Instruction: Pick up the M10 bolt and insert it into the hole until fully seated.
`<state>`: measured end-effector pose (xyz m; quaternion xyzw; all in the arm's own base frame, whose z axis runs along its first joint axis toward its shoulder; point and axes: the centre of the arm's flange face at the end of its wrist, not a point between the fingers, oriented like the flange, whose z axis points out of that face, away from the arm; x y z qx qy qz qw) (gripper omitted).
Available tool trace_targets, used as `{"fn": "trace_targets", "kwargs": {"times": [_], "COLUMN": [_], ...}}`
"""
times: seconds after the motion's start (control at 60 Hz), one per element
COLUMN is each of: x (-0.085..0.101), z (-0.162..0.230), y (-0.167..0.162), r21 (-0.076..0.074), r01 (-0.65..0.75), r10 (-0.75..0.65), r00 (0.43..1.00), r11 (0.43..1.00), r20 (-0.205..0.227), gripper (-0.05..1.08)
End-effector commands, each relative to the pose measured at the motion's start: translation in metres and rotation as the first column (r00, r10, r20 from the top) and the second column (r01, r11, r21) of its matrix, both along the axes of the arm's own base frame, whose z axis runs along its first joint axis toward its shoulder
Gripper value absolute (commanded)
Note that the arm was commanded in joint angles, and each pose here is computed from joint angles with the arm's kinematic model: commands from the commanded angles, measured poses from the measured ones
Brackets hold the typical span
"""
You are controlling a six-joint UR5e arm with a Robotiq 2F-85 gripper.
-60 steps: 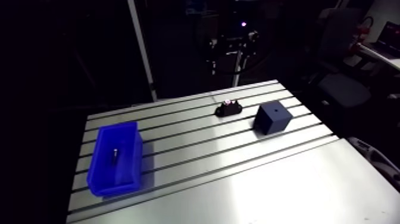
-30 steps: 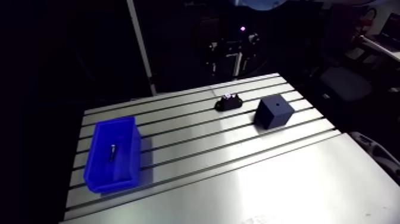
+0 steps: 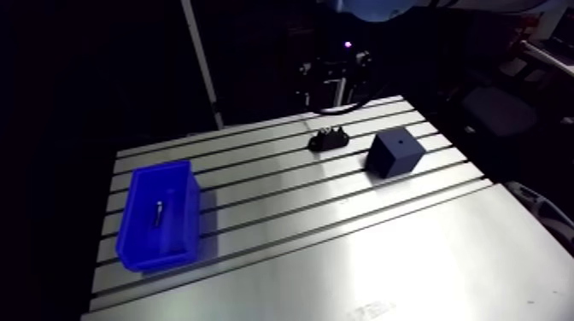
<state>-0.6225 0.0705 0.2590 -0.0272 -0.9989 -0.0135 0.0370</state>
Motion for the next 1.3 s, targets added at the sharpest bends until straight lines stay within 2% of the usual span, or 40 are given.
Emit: {"fn": "trace_targets", "kwargs": {"times": [0.017, 0.117, 0.333, 0.733, 0.883, 1.3], "x": [0.001, 0.001, 0.001, 0.004, 0.005, 0.006], "z": [-0.008, -0.012, -0.019, -0.033, -0.035, -0.043], "y": [0.004, 0.004, 0.005, 0.006, 0.007, 0.007], "r21": [-0.004, -0.006, 0.003, -0.006, 0.0, -0.005], "r01": [0.008, 0.008, 0.005, 0.013, 0.013, 0.013], "r10": [-0.008, -0.008, -0.005, -0.013, -0.013, -0.013], "r00": [1.0, 1.0, 1.0, 0.999, 1.0, 0.999], "r11": [1.0, 1.0, 1.0, 1.0, 1.0, 1.0], "r20": [0.012, 0.017, 0.014, 0.036, 0.027, 0.042], "gripper": [0.07, 0.07, 0.13, 0.21, 0.26, 0.35]}}
